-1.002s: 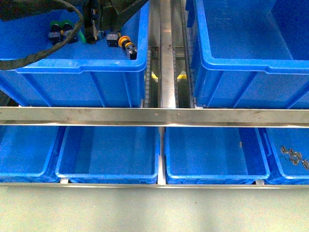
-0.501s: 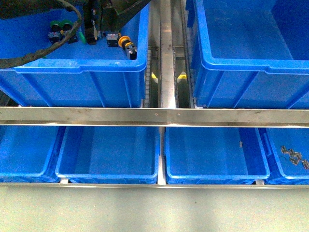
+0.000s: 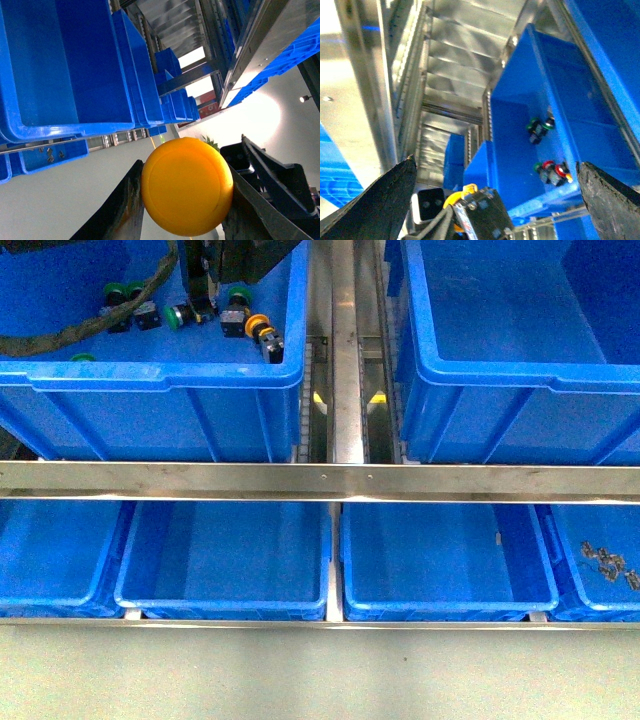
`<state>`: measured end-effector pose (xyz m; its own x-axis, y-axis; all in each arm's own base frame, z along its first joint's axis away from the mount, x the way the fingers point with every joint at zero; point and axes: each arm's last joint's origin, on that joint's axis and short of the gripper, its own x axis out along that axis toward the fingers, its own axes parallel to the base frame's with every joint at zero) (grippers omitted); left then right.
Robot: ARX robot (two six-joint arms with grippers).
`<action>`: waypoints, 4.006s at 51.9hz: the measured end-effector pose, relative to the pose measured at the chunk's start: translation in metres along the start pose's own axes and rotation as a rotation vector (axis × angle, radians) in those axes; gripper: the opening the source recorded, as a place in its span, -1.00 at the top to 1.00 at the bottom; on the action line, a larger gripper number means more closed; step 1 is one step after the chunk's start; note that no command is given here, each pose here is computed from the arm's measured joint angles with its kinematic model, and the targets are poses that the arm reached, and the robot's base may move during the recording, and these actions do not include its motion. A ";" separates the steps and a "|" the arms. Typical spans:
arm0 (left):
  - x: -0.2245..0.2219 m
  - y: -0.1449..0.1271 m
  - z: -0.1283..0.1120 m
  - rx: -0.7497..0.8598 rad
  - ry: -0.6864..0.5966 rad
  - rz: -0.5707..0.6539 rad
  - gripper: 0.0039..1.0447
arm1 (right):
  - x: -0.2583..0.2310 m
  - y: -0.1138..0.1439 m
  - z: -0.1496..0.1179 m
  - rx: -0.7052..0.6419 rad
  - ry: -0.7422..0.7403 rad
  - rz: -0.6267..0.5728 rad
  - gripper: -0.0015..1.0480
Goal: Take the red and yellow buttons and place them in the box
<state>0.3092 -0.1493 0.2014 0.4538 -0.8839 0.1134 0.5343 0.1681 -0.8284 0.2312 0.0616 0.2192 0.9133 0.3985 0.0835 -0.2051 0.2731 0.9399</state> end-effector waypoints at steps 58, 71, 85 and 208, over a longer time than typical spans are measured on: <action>0.021 0.014 0.002 -0.114 -0.015 -0.056 0.37 | 0.043 0.000 -0.038 0.083 0.054 0.090 -0.86; 0.023 0.017 -0.003 -0.131 -0.005 -0.054 0.37 | 0.043 0.003 -0.040 0.077 0.043 0.107 -0.86; 0.027 0.014 -0.001 -0.130 -0.005 -0.065 0.37 | 0.044 0.003 -0.041 0.053 0.019 0.093 -0.29; -0.216 -0.066 -0.111 0.933 -0.461 1.039 0.50 | -0.040 0.048 -0.021 -0.732 -0.284 -0.276 0.33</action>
<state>0.0970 -0.0181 0.1706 0.9999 -0.0084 0.0105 0.0086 0.9998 -0.0196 0.1777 0.0769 0.2539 0.9982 0.0241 0.0541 -0.0477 0.8679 0.4944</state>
